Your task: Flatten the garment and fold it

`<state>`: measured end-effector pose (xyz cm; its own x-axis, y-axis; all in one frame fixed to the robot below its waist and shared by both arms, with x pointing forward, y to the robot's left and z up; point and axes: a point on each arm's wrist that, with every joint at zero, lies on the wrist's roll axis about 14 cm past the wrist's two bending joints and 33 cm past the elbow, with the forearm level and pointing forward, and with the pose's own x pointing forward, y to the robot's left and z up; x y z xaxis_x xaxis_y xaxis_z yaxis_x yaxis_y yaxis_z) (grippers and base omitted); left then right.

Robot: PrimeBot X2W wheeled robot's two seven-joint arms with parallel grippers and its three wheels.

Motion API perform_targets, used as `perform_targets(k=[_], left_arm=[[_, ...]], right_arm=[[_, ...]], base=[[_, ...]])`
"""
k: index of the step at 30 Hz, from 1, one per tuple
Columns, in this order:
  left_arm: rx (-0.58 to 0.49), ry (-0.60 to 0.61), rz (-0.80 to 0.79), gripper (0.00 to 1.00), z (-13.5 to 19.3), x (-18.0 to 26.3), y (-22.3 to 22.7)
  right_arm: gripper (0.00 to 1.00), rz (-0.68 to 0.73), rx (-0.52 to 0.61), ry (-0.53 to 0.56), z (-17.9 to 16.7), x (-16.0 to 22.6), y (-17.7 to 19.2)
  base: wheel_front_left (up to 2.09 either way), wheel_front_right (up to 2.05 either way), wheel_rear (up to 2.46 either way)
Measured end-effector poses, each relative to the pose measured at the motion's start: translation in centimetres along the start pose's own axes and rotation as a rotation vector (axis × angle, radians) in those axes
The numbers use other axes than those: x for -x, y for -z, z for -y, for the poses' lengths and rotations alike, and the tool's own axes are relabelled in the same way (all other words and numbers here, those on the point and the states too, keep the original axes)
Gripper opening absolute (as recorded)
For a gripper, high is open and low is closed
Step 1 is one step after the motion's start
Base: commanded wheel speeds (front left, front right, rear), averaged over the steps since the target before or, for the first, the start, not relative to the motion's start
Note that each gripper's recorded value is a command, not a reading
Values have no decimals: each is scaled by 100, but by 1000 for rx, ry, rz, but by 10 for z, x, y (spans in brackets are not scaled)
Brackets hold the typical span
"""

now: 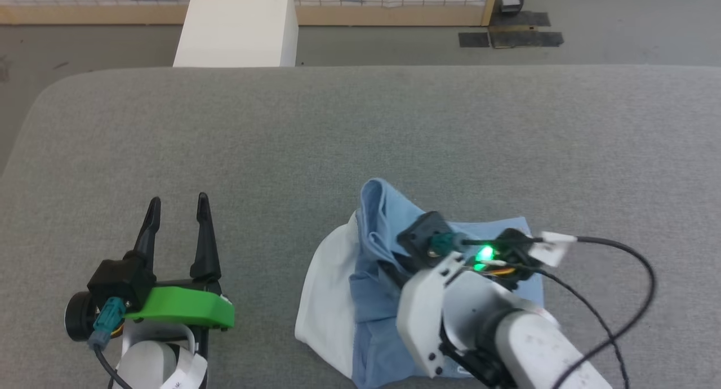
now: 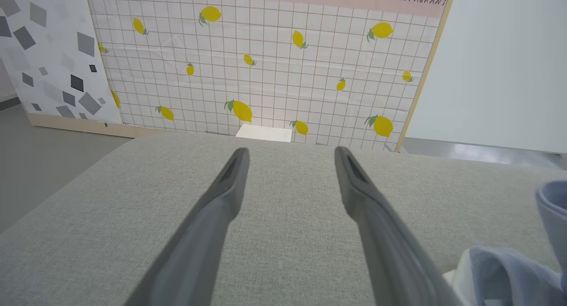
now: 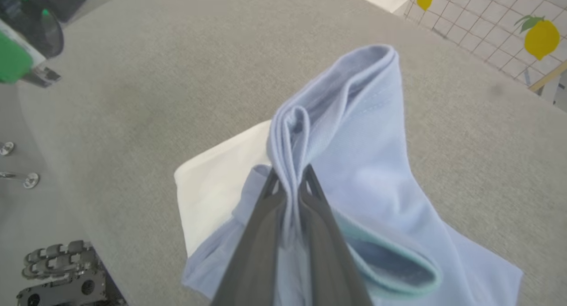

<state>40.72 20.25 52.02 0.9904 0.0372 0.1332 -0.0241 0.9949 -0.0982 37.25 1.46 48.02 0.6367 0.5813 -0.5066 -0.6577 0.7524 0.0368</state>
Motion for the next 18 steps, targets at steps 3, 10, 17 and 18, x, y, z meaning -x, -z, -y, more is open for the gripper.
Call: perform_targets(k=[3,10,17,18], left_arm=[[-2,-7,-5,100,-3,-1,2],[-9,-24,-25,100,-9,1,8],[-6,-30,-29,100,-10,3,8],[-6,-29,-26,100,-10,4,8]], right_arm=[[0,-48,6,-45,-8,-19,13],[0,-173,-13,-154,-28,-47,50],[100,-235,-54,-247,-53,-49,66],[100,-228,-68,-258,-56,-48,65]], base=[[0,0,0],[0,0,0],[0,0,0],[0,0,0]])
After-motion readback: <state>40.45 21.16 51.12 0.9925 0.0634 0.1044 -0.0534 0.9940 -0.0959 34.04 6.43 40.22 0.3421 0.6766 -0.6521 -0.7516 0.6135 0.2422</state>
